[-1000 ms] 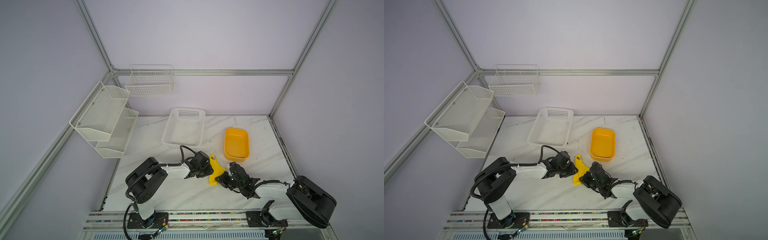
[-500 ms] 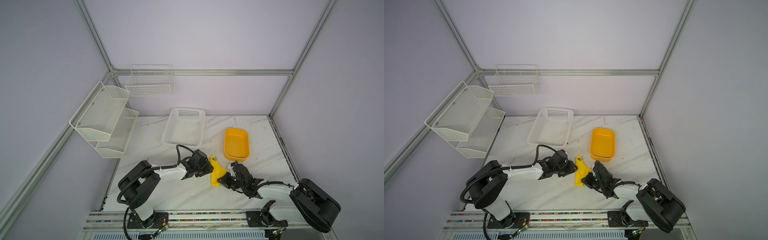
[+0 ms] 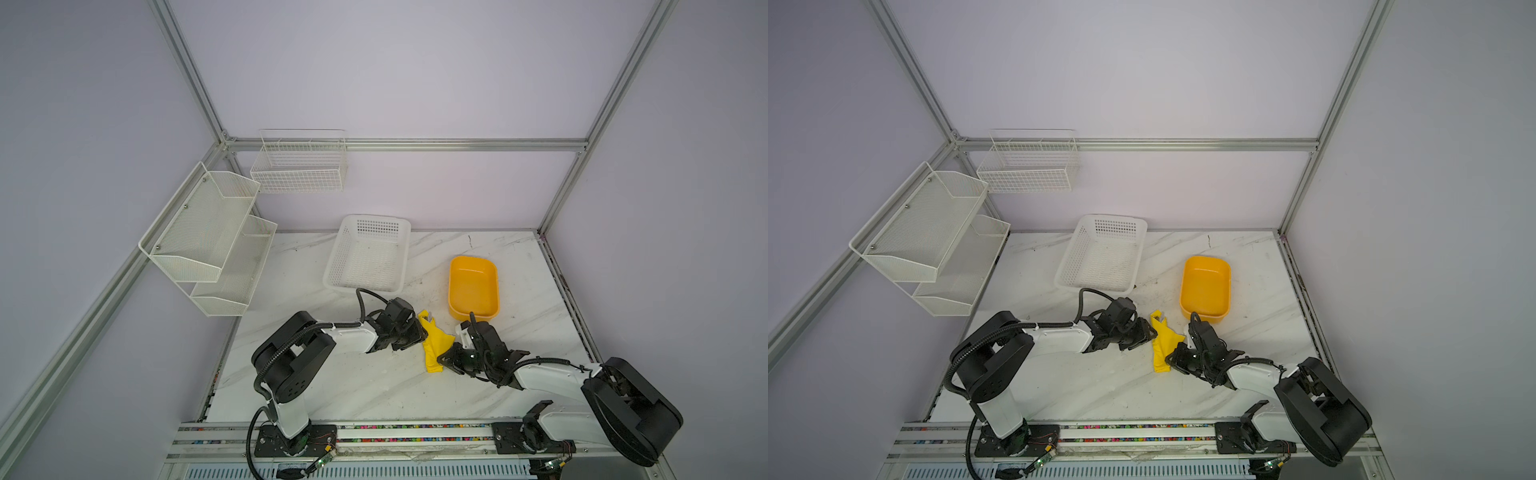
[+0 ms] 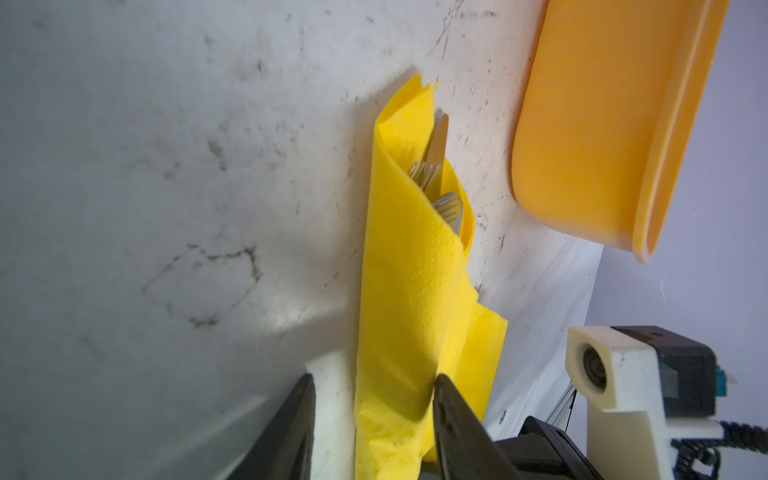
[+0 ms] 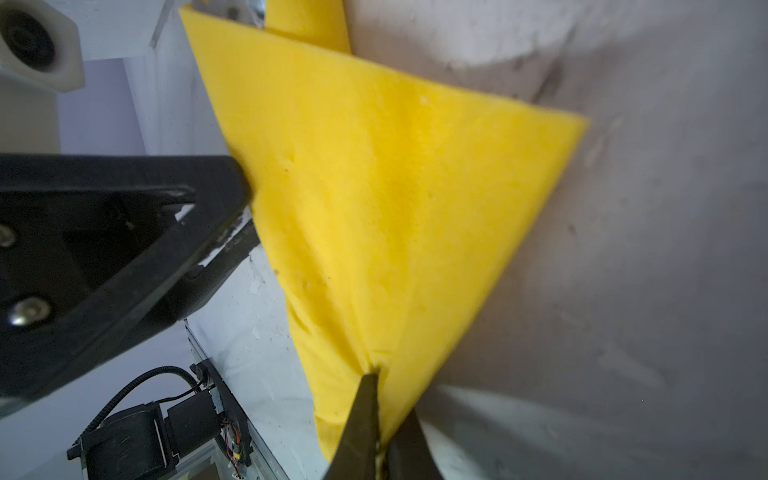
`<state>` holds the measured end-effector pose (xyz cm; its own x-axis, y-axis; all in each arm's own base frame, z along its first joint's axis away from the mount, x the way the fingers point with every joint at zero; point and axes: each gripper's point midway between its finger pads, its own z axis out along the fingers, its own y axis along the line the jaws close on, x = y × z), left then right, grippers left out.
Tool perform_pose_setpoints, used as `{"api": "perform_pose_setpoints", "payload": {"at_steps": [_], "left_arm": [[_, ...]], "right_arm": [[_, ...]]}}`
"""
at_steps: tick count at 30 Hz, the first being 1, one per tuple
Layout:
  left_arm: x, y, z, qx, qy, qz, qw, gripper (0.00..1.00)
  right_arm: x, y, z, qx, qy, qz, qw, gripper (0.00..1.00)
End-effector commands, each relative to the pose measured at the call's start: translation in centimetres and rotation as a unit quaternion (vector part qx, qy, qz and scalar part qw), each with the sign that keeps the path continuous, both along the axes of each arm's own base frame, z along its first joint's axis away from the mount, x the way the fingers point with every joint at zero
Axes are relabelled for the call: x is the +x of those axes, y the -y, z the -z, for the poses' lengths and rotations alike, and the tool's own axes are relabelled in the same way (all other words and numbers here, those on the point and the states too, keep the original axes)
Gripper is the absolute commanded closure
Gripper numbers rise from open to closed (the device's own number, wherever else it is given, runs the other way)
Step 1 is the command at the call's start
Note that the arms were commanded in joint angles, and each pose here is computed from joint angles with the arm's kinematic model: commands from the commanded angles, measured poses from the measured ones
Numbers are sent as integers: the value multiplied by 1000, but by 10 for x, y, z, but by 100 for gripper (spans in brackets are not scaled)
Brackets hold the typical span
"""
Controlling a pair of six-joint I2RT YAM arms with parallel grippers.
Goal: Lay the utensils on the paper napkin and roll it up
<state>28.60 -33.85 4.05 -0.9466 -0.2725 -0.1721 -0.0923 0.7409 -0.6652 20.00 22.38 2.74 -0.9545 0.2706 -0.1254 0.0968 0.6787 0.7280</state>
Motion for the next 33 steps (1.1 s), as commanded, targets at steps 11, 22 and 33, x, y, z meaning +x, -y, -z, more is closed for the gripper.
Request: {"api": "perform_pose_setpoints", "payload": {"at_steps": [11, 22, 33], "left_arm": [[24, 2, 6, 40, 4, 1, 999, 75], [20, 0, -25, 32, 29, 25, 999, 45], [-37, -6, -30, 7, 5, 39, 999, 55]], "right_arm": [[-5, 9, 10, -29, -16, -7, 999, 90], [-2, 7, 6, -30, -7, -21, 999, 89], [0, 8, 1, -26, -4, -11, 1000, 89]]}}
